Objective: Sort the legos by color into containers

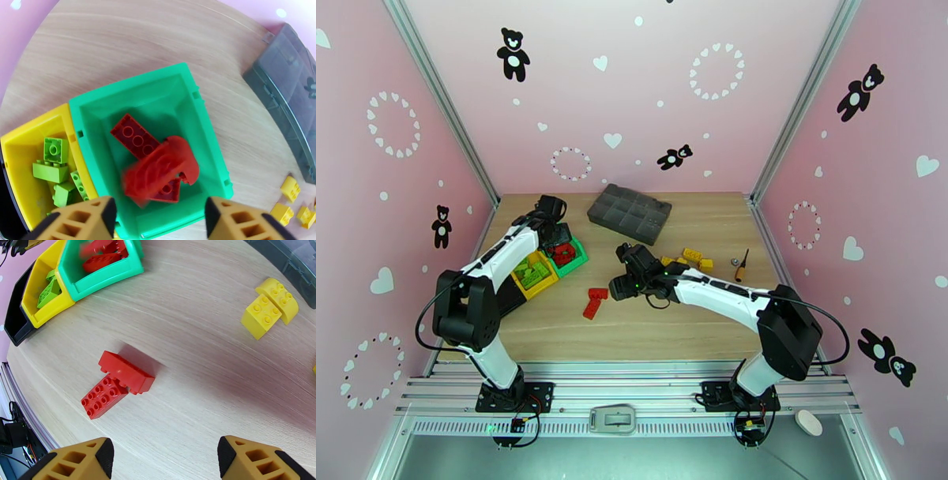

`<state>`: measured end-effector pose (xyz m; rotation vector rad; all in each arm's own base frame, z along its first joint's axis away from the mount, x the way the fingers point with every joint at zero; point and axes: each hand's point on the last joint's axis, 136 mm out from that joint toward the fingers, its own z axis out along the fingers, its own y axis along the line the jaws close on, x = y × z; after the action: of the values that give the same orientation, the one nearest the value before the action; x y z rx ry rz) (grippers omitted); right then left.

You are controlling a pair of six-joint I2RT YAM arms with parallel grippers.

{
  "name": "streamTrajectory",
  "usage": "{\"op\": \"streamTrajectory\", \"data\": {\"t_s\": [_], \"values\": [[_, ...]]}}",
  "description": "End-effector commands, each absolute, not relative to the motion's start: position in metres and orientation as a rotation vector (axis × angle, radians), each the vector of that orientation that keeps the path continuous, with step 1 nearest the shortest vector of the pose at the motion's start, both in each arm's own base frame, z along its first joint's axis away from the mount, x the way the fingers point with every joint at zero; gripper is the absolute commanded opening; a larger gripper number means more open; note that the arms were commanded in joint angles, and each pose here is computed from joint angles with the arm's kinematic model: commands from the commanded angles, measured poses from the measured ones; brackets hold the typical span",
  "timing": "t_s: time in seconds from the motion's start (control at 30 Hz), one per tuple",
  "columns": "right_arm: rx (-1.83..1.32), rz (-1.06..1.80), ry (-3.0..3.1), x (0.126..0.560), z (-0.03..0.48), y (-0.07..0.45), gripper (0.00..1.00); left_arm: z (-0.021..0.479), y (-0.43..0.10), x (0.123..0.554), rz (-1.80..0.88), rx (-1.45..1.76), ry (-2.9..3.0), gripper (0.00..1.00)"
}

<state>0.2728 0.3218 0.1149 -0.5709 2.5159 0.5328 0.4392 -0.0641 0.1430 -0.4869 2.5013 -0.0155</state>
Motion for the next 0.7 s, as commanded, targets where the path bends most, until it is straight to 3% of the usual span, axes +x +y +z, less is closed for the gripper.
{"op": "streamTrajectory", "data": {"t_s": [0.0,0.33,0.67], "values": [[-0.569,0.502,2.539,0.271,0.106,0.319,0.74,0.154,-0.065,0.434,-0.038,-0.471,2.497,0.73],[-0.556,0.423,2.559,0.276,0.097,0.306,0.75,0.148,-0.115,0.392,-0.078,-0.279,2.543,0.83],[-0.443,0.407,2.613,0.277,0.08,0.272,0.86,0.103,-0.18,0.333,-0.21,-0.082,2.653,0.91]]}}
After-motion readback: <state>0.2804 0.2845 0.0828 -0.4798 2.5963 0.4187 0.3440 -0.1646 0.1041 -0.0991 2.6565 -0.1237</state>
